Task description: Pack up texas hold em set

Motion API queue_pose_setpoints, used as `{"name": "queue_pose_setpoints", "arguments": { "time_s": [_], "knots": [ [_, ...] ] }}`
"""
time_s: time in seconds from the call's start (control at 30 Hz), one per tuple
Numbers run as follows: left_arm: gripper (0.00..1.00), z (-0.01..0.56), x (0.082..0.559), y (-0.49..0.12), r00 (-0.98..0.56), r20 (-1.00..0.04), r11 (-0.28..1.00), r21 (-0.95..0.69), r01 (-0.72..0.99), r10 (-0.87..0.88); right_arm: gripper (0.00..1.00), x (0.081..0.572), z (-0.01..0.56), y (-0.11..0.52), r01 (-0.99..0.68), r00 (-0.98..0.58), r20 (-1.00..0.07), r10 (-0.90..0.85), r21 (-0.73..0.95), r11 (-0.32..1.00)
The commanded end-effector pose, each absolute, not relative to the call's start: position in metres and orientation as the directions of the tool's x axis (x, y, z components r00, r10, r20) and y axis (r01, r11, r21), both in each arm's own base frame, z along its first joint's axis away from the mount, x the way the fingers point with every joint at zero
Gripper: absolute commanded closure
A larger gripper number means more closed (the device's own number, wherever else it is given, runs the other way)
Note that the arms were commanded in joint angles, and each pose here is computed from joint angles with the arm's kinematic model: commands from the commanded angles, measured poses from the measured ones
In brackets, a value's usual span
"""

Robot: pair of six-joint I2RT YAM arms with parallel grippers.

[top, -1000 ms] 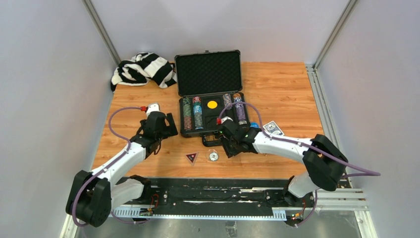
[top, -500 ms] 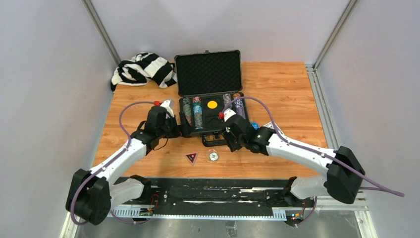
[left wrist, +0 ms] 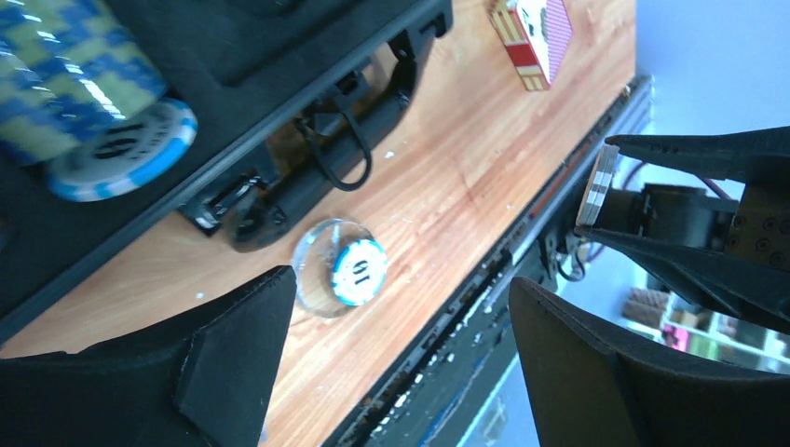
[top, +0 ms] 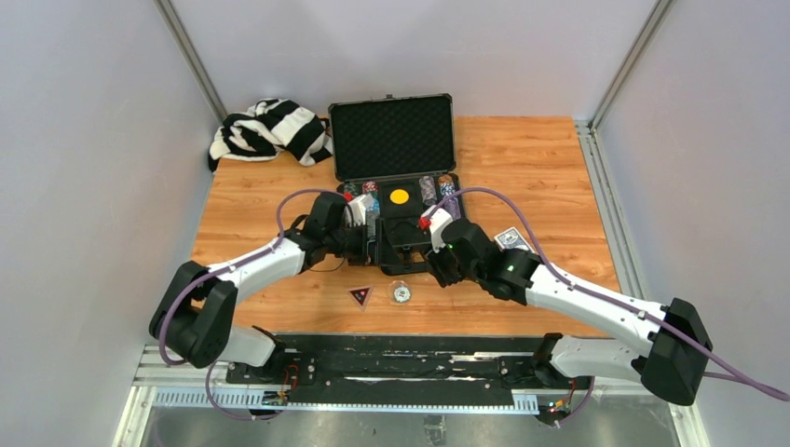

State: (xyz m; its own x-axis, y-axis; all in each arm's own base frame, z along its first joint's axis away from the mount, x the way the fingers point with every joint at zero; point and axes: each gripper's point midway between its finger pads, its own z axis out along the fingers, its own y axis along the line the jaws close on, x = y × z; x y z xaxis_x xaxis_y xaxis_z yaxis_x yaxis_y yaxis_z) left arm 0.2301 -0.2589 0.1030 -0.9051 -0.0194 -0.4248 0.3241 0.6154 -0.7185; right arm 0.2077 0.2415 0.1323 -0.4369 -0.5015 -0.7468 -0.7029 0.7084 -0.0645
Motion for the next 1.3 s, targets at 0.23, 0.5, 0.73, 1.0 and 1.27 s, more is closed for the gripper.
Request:
{"name": "queue_pose_setpoints", "arguments": {
  "time_s": [0.23, 0.5, 0.73, 1.0, 1.27],
  "knots": [
    [0.11, 0.137, 0.226, -0.305, -0.909, -0.415, 0.458, -0.802, 0.384, 0.036, 0.59, 0.197, 0.137, 0.257, -0.763, -0.377, -0.773, -0.51, -0.053, 0.645],
    [0.13, 0.141, 0.22, -0.326, -0.908, -0.413, 0.427, -0.809, 0.404, 0.076, 0.57, 0.193, 0.14, 0.262, -0.774, -0.367, -0.782, -0.504, -0.044, 0.632],
    [0.18, 0.141, 0.215, -0.339, -0.906, -0.411, 0.407, -0.814, 0.414, 0.098, 0.57, 0.189, 0.145, 0.268, -0.79, -0.356, -0.79, -0.499, -0.031, 0.613],
    [0.31, 0.144, 0.208, -0.346, -0.902, -0.413, 0.38, -0.82, 0.428, 0.125, 0.56, 0.189, 0.146, 0.266, -0.785, -0.353, -0.794, -0.495, -0.036, 0.618],
    [0.47, 0.139, 0.204, -0.35, -0.907, -0.395, 0.367, -0.83, 0.42, 0.144, 0.56, 0.188, 0.149, 0.268, -0.79, -0.351, -0.797, -0.491, -0.029, 0.612]
  ]
}}
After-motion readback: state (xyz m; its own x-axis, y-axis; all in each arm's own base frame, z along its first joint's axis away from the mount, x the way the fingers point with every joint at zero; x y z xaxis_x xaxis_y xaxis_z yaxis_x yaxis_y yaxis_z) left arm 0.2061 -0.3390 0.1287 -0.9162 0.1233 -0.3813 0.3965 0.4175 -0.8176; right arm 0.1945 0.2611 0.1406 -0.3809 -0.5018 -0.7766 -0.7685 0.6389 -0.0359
